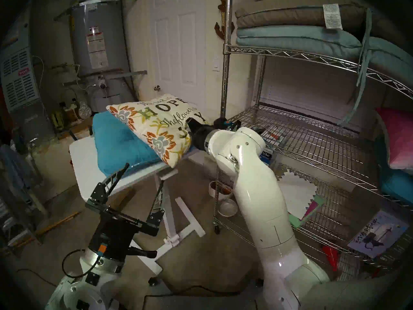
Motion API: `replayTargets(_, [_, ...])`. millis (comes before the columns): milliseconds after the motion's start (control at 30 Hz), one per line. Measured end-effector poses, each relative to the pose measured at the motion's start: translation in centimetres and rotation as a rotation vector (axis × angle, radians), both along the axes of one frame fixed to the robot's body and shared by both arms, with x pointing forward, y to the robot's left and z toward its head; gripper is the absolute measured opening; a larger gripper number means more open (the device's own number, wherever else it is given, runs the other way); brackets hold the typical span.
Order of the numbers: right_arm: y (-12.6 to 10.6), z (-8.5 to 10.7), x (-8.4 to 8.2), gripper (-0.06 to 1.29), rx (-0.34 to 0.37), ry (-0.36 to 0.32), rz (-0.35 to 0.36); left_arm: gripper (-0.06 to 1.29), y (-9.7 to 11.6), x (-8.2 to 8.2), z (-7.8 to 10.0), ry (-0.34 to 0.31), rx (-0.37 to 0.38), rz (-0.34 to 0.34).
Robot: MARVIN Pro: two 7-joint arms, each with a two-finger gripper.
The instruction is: Put cushion on the shelf
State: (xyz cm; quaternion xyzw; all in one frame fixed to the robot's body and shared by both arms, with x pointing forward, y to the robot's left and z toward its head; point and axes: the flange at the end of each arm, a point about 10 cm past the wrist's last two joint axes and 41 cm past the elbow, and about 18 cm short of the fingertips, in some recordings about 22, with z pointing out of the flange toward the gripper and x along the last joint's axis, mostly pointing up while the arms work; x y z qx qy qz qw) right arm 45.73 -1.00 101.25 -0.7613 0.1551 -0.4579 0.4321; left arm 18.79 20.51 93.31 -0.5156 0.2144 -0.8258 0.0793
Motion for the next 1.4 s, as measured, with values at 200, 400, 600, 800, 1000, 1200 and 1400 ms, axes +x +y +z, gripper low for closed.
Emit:
replayTargets(200, [-1.9,0.1,0.2,0.05,-0.028,-0.024,-0.021,1.27,0.0,0.0,0.0,-0.001,0.0,0.0])
replayTargets(400, [-4.0,0.4,0.7,0.05,-0.059,-0.045,-0.05,1.27,0.0,0.0,0.0,-0.001,0.001,0.001])
replayTargets(600, [-6.0,0.5,1.3,0.05,-0.085,-0.058,-0.075,1.27,0.0,0.0,0.0,-0.002,0.001,0.001])
replayTargets(800, [-7.9,0.5,1.8,0.05,-0.11,-0.065,-0.099,1.27,-0.1,0.0,0.0,-0.002,0.001,0.001])
replayTargets(1000, [-10.4,0.4,2.0,0.05,-0.136,-0.071,-0.129,1.27,-0.1,0.0,0.0,-0.003,0.001,0.001])
replayTargets(1200, [-13.1,0.6,1.9,0.05,-0.152,-0.084,-0.157,1.27,-0.1,0.0,0.0,-0.003,0.001,0.002])
replayTargets(1400, [-16.3,0.7,1.7,0.05,-0.166,-0.092,-0.184,1.27,-0.1,0.0,0.0,-0.004,0.001,0.002])
